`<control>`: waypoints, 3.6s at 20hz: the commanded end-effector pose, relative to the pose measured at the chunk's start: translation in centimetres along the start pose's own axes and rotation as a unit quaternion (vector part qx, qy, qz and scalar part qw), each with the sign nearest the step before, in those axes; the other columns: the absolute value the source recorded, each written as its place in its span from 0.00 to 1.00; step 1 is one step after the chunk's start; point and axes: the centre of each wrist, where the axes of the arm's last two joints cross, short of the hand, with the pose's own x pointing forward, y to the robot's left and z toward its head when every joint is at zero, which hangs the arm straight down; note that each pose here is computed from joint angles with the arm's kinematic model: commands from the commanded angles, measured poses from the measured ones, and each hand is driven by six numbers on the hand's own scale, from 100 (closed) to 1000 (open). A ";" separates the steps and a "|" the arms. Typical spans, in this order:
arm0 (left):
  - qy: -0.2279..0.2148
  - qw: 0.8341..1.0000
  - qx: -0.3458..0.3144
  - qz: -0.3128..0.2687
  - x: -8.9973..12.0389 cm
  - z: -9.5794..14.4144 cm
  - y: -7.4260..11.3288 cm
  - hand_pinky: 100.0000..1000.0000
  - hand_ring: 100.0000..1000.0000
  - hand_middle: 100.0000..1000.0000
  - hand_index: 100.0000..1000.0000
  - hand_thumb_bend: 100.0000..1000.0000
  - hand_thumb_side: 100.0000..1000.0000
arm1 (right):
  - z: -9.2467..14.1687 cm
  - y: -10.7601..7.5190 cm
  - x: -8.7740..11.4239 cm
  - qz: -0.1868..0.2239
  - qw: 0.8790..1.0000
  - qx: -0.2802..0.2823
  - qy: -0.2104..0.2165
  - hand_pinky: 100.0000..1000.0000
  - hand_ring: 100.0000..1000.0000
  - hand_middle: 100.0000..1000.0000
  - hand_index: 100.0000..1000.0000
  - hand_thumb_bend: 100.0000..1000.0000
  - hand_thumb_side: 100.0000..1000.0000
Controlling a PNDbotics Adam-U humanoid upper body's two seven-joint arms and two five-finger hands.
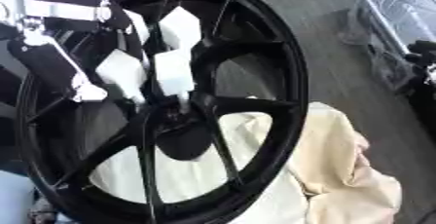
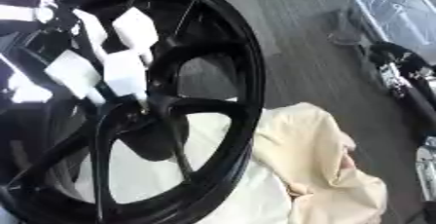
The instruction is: Pull the pin out of the wheel hub.
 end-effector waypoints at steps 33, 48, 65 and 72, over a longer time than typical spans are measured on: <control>0.045 0.994 0.082 -0.049 1.9 4.7 1.4 0.30 0.29 0.34 0.41 0.18 0.00 | 0.0 -0.2 0.7 0.010 1.000 -0.002 -0.012 1.00 0.92 0.85 0.84 0.00 0.55; 0.116 0.939 0.318 0.053 -4.8 15.4 -2.4 0.23 0.25 0.30 0.36 0.05 0.00 | 0.3 -1.0 0.7 0.008 1.000 -0.025 -0.010 1.00 0.91 0.85 0.84 0.00 0.54; 0.344 0.833 0.377 0.213 -13.1 16.3 -10.0 0.32 0.31 0.35 0.44 0.08 0.00 | 1.1 -1.6 0.3 0.010 0.999 -0.053 -0.004 1.00 0.91 0.85 0.84 0.00 0.53; 0.402 0.806 0.300 0.314 -17.5 15.3 -14.1 0.86 0.84 0.84 0.90 0.58 0.92 | 0.8 -1.2 0.4 0.003 0.999 -0.039 -0.005 1.00 0.91 0.85 0.84 0.00 0.54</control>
